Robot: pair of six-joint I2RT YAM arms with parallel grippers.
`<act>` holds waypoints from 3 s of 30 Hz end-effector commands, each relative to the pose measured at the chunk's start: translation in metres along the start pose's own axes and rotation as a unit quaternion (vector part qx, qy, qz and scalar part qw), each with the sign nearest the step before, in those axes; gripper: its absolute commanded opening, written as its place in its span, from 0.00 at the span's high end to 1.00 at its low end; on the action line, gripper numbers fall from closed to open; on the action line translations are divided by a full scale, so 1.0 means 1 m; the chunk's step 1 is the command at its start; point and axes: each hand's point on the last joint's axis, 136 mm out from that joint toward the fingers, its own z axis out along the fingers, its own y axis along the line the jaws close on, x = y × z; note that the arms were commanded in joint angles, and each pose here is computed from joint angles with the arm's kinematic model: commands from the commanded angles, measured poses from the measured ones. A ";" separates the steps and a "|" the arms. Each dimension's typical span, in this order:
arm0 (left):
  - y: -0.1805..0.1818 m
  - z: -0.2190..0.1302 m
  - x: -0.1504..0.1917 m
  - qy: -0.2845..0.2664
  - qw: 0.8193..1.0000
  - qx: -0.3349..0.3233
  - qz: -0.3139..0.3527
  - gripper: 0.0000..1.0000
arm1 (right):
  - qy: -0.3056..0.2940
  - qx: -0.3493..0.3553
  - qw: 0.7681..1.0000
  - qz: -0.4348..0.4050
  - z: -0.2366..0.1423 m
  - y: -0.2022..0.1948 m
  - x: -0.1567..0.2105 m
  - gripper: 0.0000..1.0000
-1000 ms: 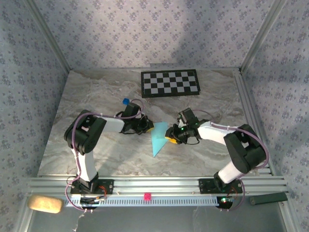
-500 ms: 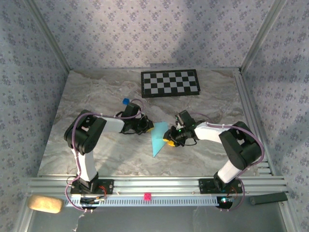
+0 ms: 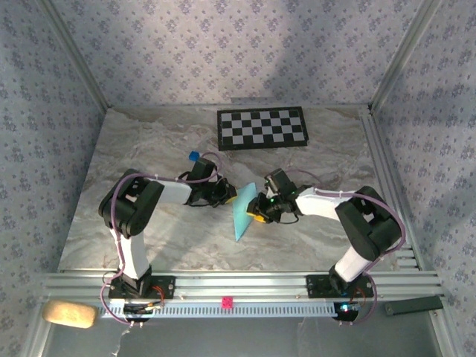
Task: Fold a paper plane with a square sheet of paper (pick it up from the middle)
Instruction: Fold the wing for the fifth time at the center of the table.
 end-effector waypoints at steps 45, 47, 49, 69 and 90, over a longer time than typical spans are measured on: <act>0.006 -0.013 0.007 -0.005 1.000 -0.019 0.008 0.74 | 0.008 -0.053 0.993 -0.102 -0.013 0.002 -0.059 0.94; 0.004 -0.022 0.003 -0.026 0.999 -0.036 0.022 0.65 | -0.005 -0.043 0.996 -0.078 -0.013 -0.007 -0.062 0.95; -0.002 -0.032 0.001 -0.041 0.997 -0.046 0.040 0.62 | -0.016 -0.047 0.998 -0.045 -0.013 -0.011 -0.065 0.98; -0.026 -0.007 0.032 0.004 0.999 -0.047 0.015 0.86 | -0.117 -0.055 0.987 0.092 -0.021 -0.010 -0.049 0.94; 0.029 0.010 0.044 0.028 0.991 -0.131 0.018 0.92 | 0.002 -0.112 0.992 -0.062 -0.015 0.010 -0.044 0.70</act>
